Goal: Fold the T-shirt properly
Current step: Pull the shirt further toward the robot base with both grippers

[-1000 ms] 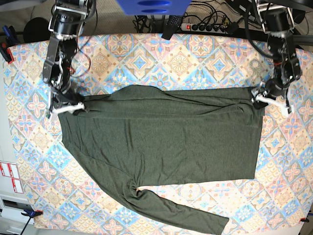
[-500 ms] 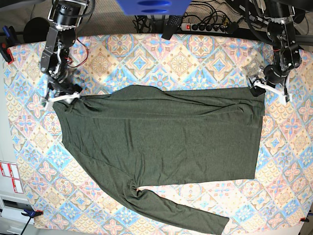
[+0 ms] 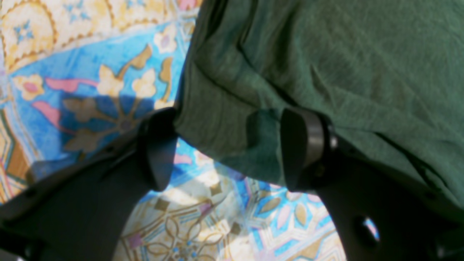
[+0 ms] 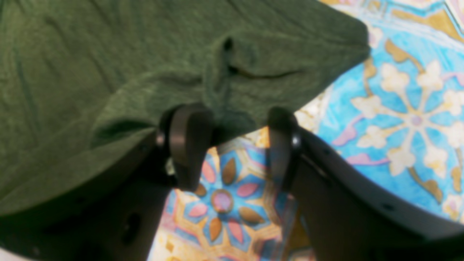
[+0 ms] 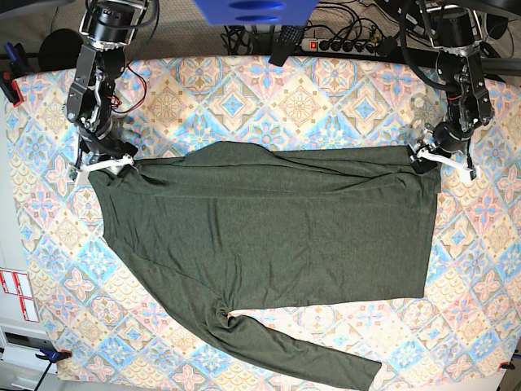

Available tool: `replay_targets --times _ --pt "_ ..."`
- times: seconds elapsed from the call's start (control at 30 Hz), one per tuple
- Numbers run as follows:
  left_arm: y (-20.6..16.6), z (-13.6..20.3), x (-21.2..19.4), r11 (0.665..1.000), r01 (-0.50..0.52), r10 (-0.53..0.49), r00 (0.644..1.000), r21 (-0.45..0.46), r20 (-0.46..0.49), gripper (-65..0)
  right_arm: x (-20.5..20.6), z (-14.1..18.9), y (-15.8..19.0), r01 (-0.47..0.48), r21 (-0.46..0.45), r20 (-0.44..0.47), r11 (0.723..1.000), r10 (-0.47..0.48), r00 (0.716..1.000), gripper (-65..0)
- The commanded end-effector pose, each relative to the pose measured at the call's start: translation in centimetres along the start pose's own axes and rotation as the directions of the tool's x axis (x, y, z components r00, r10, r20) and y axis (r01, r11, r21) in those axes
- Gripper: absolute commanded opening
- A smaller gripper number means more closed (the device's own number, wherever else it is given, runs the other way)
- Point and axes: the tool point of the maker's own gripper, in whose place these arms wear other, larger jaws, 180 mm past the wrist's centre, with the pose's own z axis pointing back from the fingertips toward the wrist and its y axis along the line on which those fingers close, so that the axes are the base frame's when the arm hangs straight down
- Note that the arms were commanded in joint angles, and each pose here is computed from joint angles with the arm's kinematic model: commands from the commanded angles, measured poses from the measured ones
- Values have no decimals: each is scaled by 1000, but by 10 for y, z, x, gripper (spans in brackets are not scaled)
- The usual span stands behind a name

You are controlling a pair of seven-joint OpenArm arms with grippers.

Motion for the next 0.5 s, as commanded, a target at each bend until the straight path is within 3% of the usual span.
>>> replay_targets --times 0.0,0.1,0.27,0.33,0.47 --pt "0 0 -6 1000 -2 2 1000 0 -28 -199 16 2 2 -7 8 46 1000 7 999 -359" --pt "-5 -1 1 1000 -1 0 1000 -12 -16 -253 14 1 1 -4 6 39 1000 4 999 -359" --pt "-12 -4 1 1000 11 -12 1000 -24 -19 -568 15 0 1 -3 7 42 1000 2 999 -359" --pt "-11 -3 2 1000 11 -12 1000 -22 -17 -607 15 0 1 0 8 41 1000 0 999 -359" --pt "-11 -3 2 1000 9 -9 1000 -24 -17 -617 3 -7 -4 13 -4 4 1000 -13 1000 -359"
